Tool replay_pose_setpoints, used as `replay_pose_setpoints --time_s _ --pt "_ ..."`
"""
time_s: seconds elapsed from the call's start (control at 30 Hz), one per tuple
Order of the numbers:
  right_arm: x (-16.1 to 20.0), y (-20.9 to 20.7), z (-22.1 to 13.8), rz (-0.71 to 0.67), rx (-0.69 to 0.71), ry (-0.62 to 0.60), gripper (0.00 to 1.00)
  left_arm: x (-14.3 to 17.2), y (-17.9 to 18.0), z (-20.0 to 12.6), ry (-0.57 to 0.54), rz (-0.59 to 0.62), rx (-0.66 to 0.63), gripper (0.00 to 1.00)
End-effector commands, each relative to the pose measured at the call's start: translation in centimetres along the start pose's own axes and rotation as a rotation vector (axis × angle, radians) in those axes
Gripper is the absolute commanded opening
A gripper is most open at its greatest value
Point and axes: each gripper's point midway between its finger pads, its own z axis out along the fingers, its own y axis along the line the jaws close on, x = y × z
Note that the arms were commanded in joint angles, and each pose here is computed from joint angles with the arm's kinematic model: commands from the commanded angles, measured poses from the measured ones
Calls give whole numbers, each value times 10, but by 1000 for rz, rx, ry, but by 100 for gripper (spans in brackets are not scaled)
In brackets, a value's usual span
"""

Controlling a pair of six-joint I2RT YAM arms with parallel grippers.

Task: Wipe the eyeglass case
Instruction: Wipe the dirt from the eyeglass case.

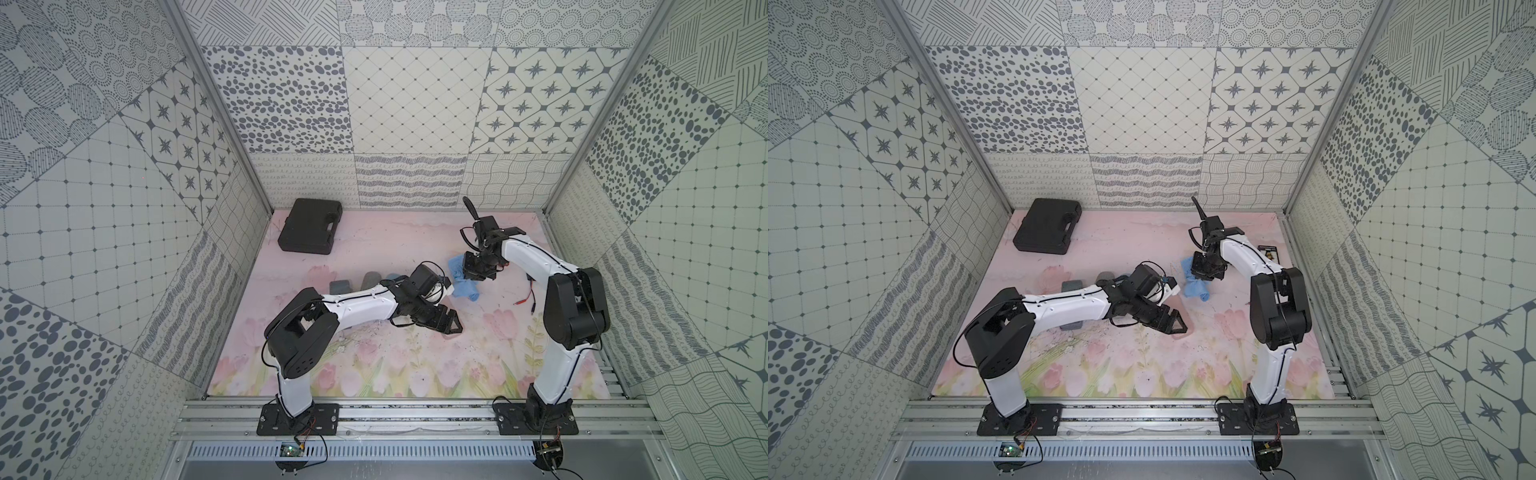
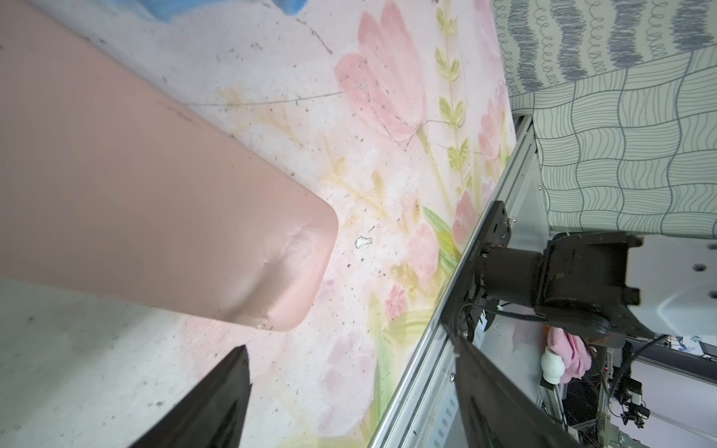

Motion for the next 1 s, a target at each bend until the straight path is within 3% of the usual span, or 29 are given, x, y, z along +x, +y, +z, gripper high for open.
replay_pose_setpoints --time_s 0.0,0.27,0.43,0.6,0.73,0.97 --pt "42 -38 -24 26 96 32 0 -21 21 -25 -30 94 -118 86" --pt "170 -40 -14 238 62 180 0 -99 65 -19 -89 97 -176 84" --pt "202 -11 15 362 -40 228 0 -100 89 0 -31 67 -190 84" --pt "179 29 37 508 -235 177 0 -85 87 9 -30 15 -106 84" --pt "144 36 33 484 -234 145 0 -72 86 10 -31 -41 -62 83" --pt "78 14 24 422 -208 74 0 -44 87 2 -28 -127 -38 81"
